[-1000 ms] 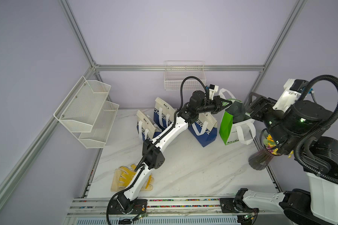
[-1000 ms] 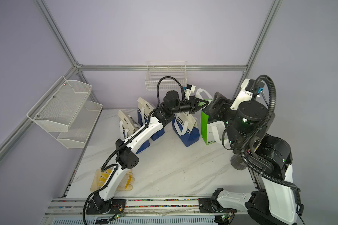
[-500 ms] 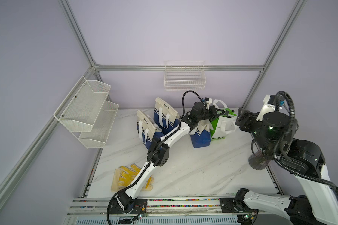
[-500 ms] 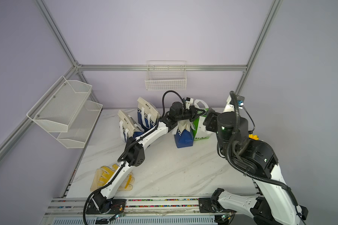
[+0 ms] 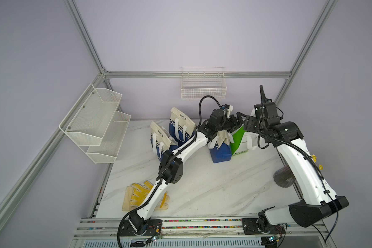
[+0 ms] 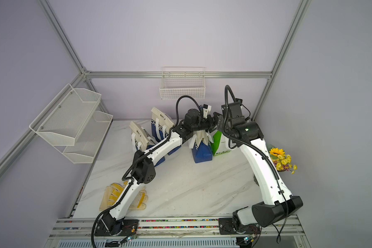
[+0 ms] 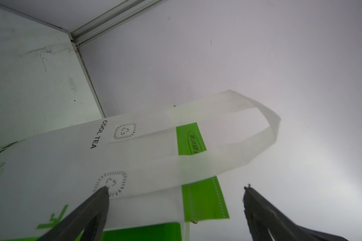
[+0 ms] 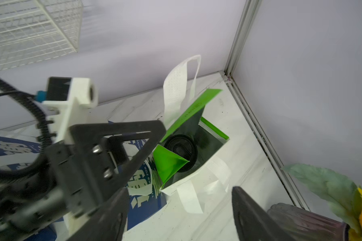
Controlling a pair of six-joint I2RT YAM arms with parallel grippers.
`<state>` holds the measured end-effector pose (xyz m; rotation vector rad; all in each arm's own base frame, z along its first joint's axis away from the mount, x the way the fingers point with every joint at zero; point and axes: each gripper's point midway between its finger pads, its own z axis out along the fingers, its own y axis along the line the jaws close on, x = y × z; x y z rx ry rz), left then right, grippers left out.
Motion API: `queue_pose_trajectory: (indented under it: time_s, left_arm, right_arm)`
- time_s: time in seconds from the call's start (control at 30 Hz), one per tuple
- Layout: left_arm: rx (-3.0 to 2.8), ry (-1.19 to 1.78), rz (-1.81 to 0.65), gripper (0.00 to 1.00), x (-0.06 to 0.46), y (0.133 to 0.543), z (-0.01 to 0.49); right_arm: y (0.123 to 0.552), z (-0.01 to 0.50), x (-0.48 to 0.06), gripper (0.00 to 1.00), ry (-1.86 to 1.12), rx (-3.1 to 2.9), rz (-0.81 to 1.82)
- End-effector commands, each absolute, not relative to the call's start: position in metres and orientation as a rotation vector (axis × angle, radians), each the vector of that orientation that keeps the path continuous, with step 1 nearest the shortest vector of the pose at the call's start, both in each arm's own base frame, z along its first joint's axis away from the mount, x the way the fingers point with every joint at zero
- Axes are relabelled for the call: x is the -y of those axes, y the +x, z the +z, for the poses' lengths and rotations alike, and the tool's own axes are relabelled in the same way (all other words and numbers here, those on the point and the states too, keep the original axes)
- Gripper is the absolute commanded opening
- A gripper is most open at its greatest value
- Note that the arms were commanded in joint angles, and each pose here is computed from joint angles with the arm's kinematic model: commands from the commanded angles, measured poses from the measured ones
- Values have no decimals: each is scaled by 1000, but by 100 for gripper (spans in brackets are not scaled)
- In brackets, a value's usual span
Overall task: Open the takeout bag
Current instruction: Place the takeout bag at the center of the board, then move the takeout bag to the center of the board.
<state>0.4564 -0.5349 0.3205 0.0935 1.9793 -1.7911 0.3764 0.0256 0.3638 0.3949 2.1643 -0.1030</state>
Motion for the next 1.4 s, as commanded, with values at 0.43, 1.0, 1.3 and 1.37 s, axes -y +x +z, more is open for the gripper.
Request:
queue_pose_trajectory:
  time_s: [0.43, 1.0, 1.3, 1.37]
  left_arm:
    - [-1900, 414, -1177, 100, 384, 342, 438]
    - [-2150, 80, -923, 82, 229, 242, 271]
    - [-2240, 45, -925, 65, 233, 241, 229]
    - [-2234, 50, -924, 62, 234, 242, 231]
  right_arm:
    - [353, 356, -77, 72, 140, -2191, 283]
    - [442, 307, -174, 59, 53, -2258, 176]
    - [490, 262, -161, 33, 132, -2316, 137]
    - [488, 258, -162, 17, 126, -2322, 146]
